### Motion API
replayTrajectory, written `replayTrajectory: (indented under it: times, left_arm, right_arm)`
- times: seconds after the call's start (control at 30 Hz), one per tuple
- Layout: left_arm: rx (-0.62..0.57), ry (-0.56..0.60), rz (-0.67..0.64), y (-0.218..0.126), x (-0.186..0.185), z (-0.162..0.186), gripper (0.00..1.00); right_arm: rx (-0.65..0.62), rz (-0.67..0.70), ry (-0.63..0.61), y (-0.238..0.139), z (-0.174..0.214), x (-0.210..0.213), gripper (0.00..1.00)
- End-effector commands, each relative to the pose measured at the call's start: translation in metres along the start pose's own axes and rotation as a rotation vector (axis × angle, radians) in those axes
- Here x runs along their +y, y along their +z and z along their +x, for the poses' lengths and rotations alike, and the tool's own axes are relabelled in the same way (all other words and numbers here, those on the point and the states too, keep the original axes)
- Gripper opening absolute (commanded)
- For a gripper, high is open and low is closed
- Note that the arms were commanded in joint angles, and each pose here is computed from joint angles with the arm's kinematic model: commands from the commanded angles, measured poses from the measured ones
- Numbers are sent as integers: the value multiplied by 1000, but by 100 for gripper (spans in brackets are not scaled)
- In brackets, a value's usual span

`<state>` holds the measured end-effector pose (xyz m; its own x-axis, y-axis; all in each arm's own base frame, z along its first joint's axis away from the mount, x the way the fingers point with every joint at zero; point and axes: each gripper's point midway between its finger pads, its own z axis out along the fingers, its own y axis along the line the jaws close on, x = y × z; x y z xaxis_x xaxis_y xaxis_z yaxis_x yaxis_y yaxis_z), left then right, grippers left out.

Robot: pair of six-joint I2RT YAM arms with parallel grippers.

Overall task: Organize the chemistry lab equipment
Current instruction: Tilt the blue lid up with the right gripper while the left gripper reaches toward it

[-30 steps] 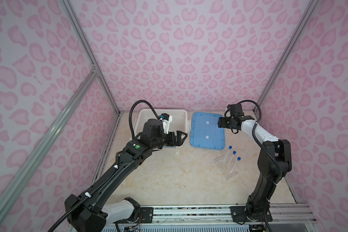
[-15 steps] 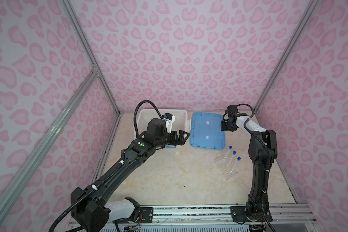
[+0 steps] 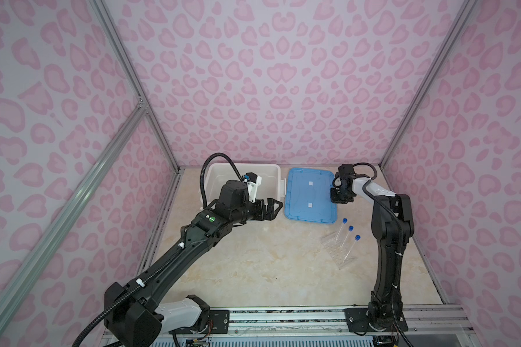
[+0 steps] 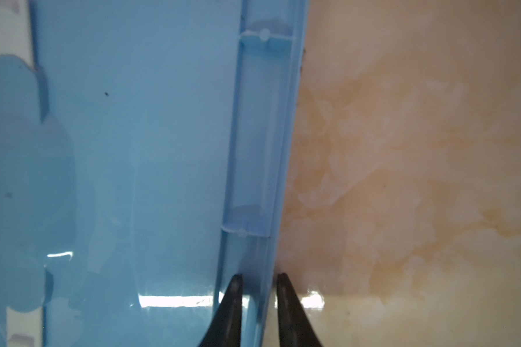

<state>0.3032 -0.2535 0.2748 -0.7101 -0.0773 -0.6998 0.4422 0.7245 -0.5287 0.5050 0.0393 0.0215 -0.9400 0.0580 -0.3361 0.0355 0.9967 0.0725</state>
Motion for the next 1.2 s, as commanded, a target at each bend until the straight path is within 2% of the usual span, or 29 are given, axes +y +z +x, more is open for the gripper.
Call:
replayTrajectory:
  times: [0.0,0.07,0.13,0.3,0.7,0.87,0.93,1.17]
  left_arm:
    - [-14,-5,-11,-2,2,-2,98]
    - [-11,-4,-19,-1,3,-2,98]
    - [-9,-2,-23,-1,3,-3,98]
    - [-6,1,-52,1,8,-5,98]
    - [-31,15,58,8,-16,-24,97]
    - [-98,42,127,4,-32,-41,97]
    - [-139,61,152,1,-38,-49,98]
    - [-245,116,269,-4,-63,-74,98]
  right_arm:
    - [24,4,2,7,9,-3,15]
    - [23,-6,12,8,9,-4,4]
    - [12,-3,16,4,7,-5,0]
    - [-88,21,28,-32,-8,-11,0]
    - [-344,62,91,-149,-38,-41,0]
    - [-478,52,125,-205,-44,-49,0]
    - [-507,49,142,-214,-38,-50,0]
    - [-677,-72,141,-287,-37,-29,0]
